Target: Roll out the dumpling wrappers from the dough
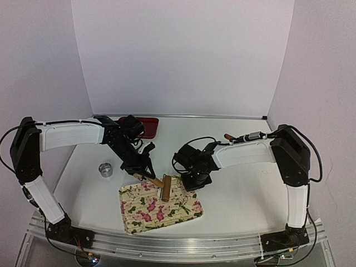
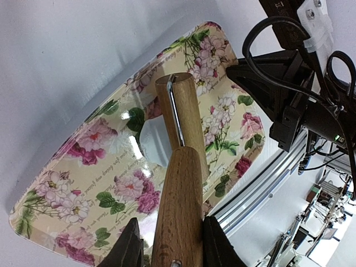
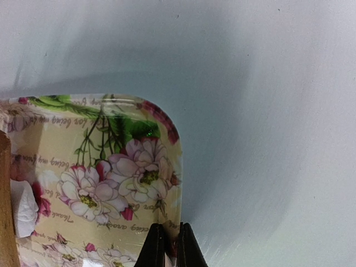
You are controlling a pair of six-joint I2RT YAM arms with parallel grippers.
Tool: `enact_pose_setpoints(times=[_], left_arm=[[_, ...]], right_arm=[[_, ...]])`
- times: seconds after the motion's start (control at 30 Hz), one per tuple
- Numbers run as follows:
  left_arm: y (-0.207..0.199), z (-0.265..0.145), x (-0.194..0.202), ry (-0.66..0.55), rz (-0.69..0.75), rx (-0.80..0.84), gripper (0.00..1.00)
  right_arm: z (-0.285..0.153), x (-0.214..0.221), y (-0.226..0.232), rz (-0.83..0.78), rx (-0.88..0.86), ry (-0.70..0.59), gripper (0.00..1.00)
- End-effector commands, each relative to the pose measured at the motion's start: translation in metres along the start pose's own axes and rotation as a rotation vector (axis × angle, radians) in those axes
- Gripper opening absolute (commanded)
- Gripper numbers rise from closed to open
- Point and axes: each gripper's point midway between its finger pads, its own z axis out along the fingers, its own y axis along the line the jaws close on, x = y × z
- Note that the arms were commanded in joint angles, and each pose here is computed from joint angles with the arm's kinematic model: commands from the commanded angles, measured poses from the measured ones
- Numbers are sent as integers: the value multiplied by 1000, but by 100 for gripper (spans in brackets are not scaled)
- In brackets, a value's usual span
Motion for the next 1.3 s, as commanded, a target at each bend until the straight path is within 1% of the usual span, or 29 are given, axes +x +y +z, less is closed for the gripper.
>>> enact_pose_setpoints(times=[0.0,0.43,1.27], left_arm=[[50,7,36,115,-74,-198,0],[62,6,43,134,-79,-224,0],[83,40,53,223,-99,-244,0]], right_arm=[[-2,-3,-13,-56,97,-14,0],[0,-4,-12,-60,102,-13,0],[1,-3,-15,-55,113,-14,0]])
